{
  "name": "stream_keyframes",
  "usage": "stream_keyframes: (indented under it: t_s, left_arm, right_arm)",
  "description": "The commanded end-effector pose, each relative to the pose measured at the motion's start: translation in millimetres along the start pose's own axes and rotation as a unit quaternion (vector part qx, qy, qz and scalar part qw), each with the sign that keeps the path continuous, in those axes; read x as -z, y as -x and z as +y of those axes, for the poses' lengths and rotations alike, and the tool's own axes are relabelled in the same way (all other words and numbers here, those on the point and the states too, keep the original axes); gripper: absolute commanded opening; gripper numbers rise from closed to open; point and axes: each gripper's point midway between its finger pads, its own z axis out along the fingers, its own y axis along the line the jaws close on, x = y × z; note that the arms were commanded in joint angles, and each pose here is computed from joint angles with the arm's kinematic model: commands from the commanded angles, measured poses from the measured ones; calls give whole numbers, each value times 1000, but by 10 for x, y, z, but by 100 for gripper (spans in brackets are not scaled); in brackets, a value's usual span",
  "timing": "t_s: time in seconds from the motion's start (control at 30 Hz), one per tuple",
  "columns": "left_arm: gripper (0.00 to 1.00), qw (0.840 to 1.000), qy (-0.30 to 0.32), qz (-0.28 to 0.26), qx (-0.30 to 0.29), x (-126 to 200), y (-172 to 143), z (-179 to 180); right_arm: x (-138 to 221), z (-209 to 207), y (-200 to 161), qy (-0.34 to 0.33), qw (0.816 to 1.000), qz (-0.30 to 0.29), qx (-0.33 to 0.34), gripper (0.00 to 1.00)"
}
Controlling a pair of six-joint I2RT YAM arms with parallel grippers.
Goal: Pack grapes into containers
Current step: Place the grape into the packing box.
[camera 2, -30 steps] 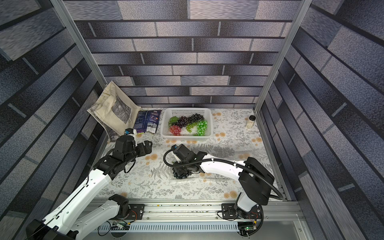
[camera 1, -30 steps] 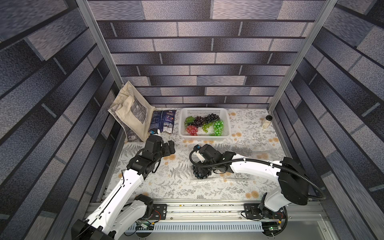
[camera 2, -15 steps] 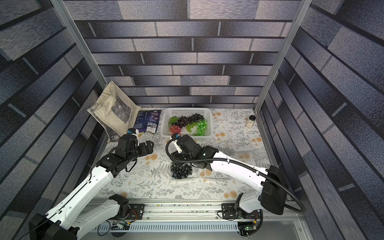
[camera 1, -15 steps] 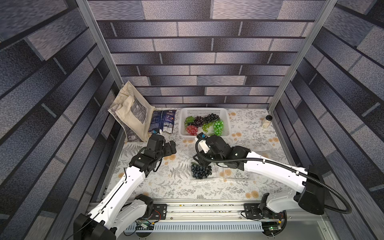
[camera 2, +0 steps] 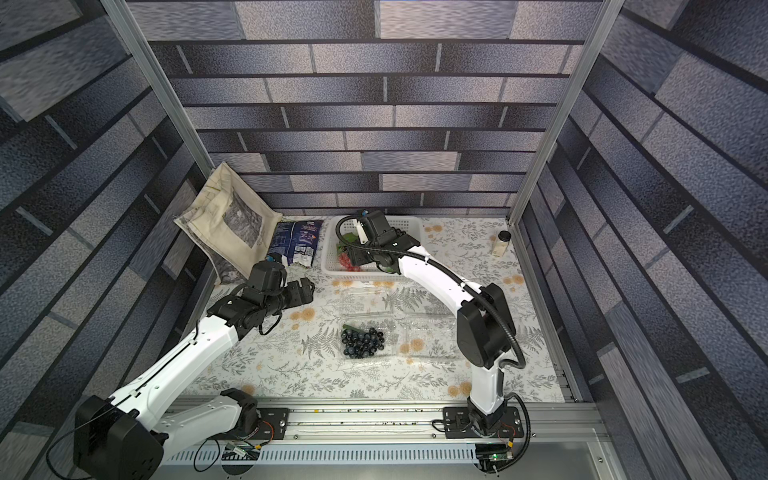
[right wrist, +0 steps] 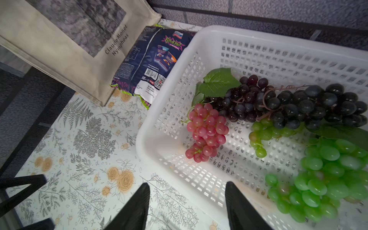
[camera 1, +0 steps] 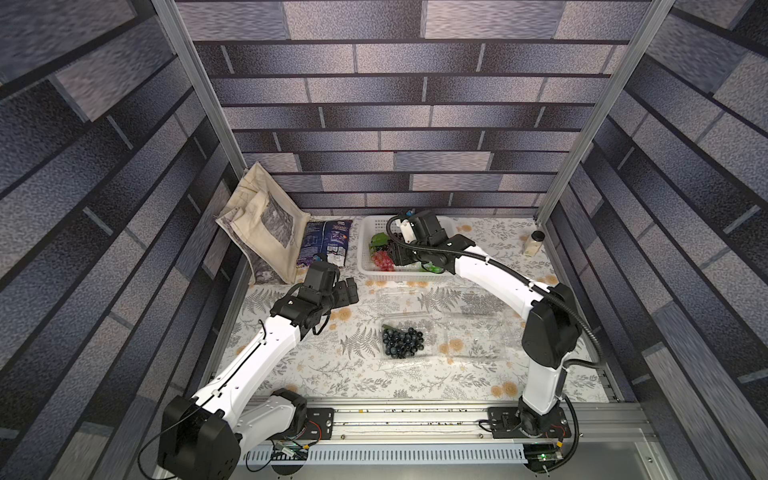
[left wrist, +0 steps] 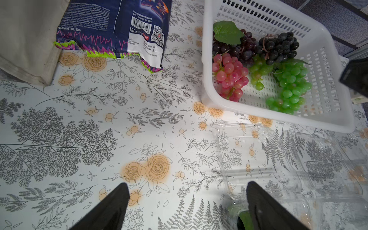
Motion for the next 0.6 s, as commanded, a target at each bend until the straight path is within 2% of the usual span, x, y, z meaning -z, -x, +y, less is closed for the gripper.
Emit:
stream_keyframes:
  t_s: [0.0,0.2,0.57]
  left_arm:
    - [94,999,-16,-19,21,32,170,-57]
    - [94,999,-23,-25,30,-4,246,-29]
    - [94,999,-20,-17,27,-90,288,-19]
  right_arm:
    - [-155,-56,48,14,1000,12,-8,61]
    - [-638,-267,-65,20,998,44,-35,54]
    - [-1134,-373,-95,49,995,65,-62,59]
